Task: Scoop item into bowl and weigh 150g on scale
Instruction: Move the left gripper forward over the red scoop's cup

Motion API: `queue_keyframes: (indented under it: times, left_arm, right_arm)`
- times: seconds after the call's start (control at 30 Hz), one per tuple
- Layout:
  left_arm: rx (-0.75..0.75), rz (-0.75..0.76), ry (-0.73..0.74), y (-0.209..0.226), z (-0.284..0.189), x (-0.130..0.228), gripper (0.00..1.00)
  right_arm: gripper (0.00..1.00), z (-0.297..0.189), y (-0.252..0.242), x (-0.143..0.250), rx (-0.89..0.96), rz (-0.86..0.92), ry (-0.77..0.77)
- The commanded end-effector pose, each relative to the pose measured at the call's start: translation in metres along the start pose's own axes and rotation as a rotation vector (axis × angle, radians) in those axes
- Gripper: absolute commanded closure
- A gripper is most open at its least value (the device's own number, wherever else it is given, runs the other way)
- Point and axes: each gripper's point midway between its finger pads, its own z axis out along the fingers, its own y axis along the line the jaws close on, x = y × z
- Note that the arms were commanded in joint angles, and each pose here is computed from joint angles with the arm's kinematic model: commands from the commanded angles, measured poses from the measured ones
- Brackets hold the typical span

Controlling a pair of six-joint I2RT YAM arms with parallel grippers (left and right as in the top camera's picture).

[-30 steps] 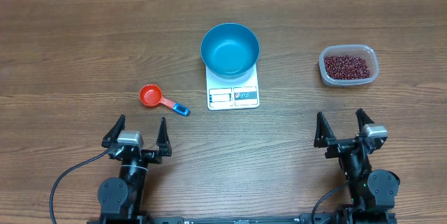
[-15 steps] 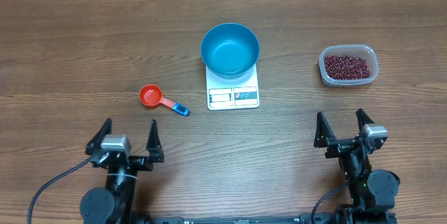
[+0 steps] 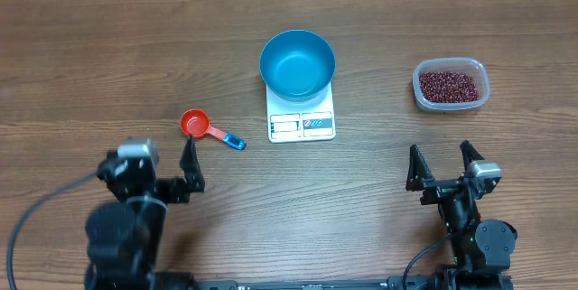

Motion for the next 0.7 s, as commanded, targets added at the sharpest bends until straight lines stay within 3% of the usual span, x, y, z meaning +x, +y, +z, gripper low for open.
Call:
queue_keyframes:
  times: [0.0, 0.2, 0.67]
  left_arm:
    - [0.000, -0.004, 0.055, -0.004, 0.008, -0.021, 0.00]
    - [0.156, 0.001, 0.196, -0.034, 0.026, -0.022, 0.00]
    - [0.408, -0.074, 0.456, -0.076, 0.053, 0.031, 0.00]
  right_arm:
    - [0.00, 0.000, -0.001, 0.001, 0.004, -0.005, -0.006]
    - [0.00, 0.000, -0.001, 0.001, 0.004, -0.005, -0.006]
    - [0.00, 0.000, -0.001, 0.001, 0.004, -0.005, -0.006]
